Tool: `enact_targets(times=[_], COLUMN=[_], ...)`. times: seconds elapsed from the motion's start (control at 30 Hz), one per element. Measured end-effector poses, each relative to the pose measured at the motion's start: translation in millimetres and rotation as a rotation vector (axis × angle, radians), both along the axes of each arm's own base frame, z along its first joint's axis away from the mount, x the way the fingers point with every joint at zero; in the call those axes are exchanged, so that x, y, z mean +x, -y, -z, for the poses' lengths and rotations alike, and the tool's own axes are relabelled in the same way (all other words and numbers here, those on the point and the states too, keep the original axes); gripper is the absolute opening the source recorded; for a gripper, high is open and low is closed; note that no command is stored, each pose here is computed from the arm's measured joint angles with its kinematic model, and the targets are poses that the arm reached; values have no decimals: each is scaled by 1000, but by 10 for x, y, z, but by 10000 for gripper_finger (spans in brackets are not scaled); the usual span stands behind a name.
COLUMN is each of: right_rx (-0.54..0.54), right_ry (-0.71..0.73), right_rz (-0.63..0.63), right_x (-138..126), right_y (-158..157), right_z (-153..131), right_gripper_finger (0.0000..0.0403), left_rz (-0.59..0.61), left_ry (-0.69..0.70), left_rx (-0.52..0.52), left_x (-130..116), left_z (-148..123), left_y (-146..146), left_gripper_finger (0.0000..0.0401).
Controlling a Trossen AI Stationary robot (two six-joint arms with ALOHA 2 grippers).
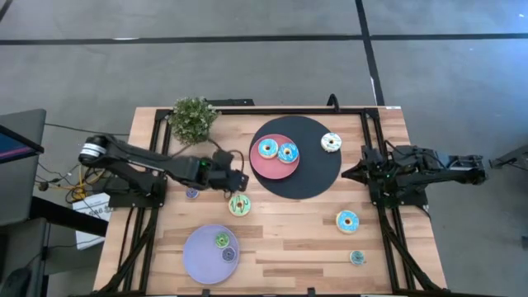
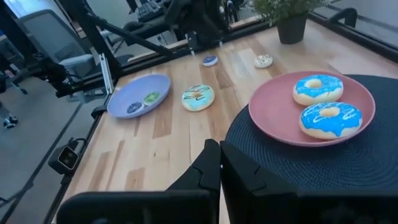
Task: Pick & Place donuts
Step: Put the big light blue donut on the pink plate
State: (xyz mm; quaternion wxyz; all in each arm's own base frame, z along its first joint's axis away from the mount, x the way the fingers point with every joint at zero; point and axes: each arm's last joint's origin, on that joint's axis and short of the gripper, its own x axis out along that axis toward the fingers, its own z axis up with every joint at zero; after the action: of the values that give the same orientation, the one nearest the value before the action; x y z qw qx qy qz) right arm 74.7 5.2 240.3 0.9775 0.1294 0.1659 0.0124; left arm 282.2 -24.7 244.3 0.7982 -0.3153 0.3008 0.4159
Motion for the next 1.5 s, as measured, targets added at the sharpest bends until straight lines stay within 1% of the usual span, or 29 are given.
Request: enact_targets(times=[0.17, 0.3, 0.4, 0.63, 0.7, 0.87, 1.0, 1.23, 1.5], right_rx=[-12, -13, -13, -13, -13, -13, -13, -13, -13], right_ry=[6, 6, 6, 6, 6, 7, 8, 6, 7], right_rz=[-4, -3, -3, -2, -2, -2, -2, -2, -2], right_x=[1, 1, 1, 1, 1, 2, 2, 4, 4], right_y=[0, 0, 0, 1, 1, 1, 0, 0, 1], right_z=[-4, -5, -5, -5, -5, -6, -5, -5, -6], right_gripper_finger=[0, 0, 0, 0, 0, 0, 0, 0, 0], left_rz=[-40, -12, 11, 47, 52, 111, 110, 124, 176], left_ry=[-80, -149, -178, -203, -208, -243, -254, -277, -302], left_rx=[-132, -220, -254, -238, -242, -272, -269, -273, -265], left_x=[81, 141, 158, 141, 170, 236, 251, 233, 228], left_z=[264, 429, 492, 499, 548, 681, 718, 718, 720], left_y=[87, 129, 175, 222, 237, 285, 286, 286, 289], left_gripper_finger=[238, 238, 238, 238, 238, 238, 238, 238, 245])
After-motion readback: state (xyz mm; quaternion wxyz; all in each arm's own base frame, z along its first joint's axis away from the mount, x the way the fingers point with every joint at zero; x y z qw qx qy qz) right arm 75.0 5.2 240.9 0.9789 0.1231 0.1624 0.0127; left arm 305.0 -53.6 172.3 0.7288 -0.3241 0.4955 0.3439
